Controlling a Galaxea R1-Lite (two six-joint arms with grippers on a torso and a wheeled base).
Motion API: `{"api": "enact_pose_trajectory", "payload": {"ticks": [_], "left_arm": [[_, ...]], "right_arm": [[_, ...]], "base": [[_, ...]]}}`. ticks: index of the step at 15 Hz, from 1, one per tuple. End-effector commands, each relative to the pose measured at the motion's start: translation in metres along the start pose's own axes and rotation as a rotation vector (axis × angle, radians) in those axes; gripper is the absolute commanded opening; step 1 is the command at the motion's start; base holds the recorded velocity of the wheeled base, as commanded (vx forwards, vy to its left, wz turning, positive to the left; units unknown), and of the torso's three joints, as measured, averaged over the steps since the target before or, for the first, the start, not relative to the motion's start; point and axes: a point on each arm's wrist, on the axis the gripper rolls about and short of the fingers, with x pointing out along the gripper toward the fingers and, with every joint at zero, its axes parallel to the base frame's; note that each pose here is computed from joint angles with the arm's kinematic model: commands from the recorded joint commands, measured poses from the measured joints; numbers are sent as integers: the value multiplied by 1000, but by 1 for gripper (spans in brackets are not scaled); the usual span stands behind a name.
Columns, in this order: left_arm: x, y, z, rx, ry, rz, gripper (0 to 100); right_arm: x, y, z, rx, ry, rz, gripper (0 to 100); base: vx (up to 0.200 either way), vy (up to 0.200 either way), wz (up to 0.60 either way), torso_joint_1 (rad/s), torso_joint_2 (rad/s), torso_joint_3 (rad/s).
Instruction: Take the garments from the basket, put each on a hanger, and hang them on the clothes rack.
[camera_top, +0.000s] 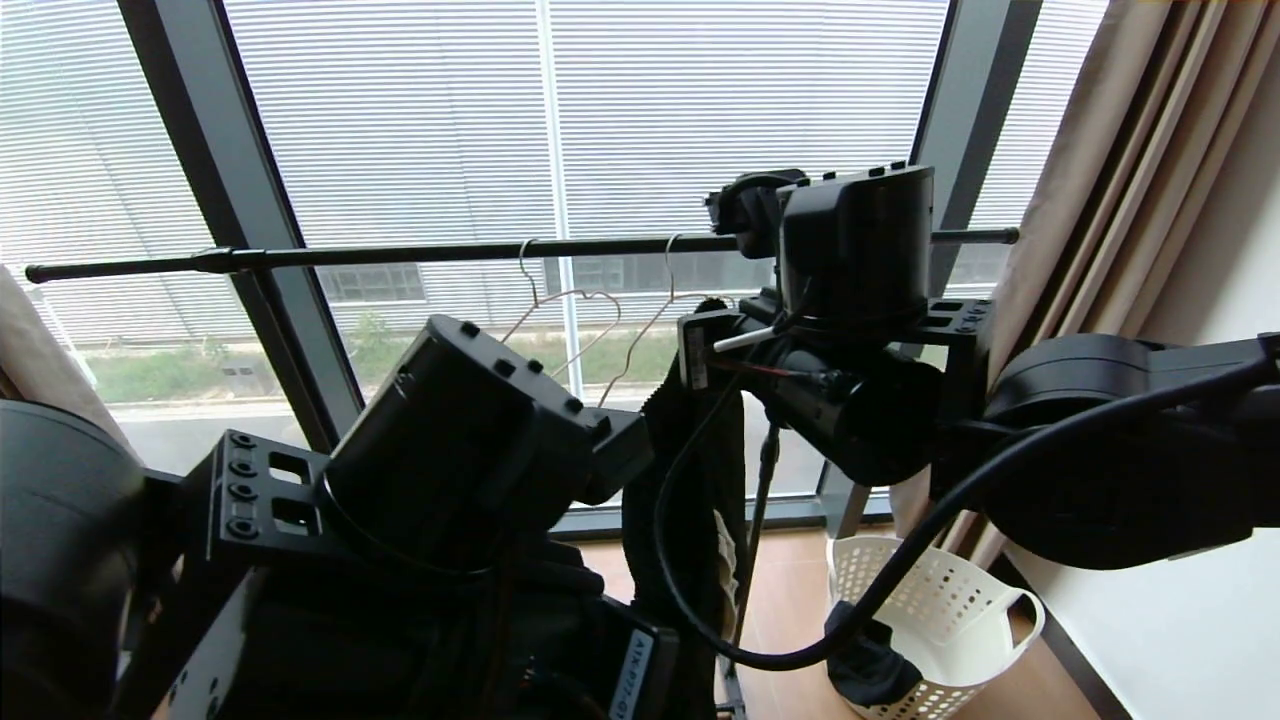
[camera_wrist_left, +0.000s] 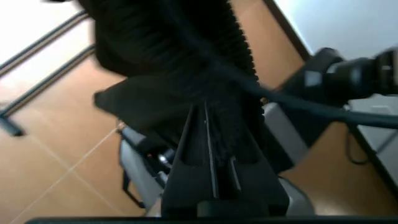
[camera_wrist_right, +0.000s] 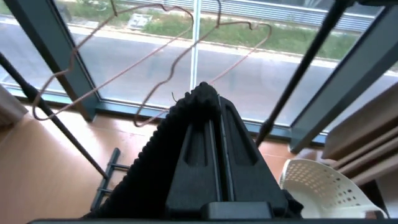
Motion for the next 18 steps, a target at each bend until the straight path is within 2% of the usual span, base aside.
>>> {"api": "enact_pose_trajectory", "payload": {"ticks": [1,7,8,10,12,15,18], "left_arm": [[16,-12,0,-8,23,-33,0],[19,-11,0,-21,5,-24,0],[15,-1,-3,-38,-3,23,0],[8,9,-11,-50,-14,72,0],[-3,30,-11,-105,-45,121,0],[-4,59,6,-188,-108,188,0],[22,80,34,-211,-164,226,0]], "right_arm": [[3,21,-6,-13,10,38,0],[1,19,-5,17,9,36,0],[1,9,-4,32,11,16,0],[-5,-6,-4,32,18,-7,0],[-12,-37,-3,37,28,-66,0],[-32,-74,-11,38,48,-124,0],[-67,-96,-30,10,89,-130,0]], "base": [[0,0,0,0,0,0],[0,0,0,0,0,0],[0,0,0,0,0,0],[0,0,0,0,0,0],[0,0,0,0,0,0],[0,0,0,0,0,0],[0,0,0,0,0,0]]}}
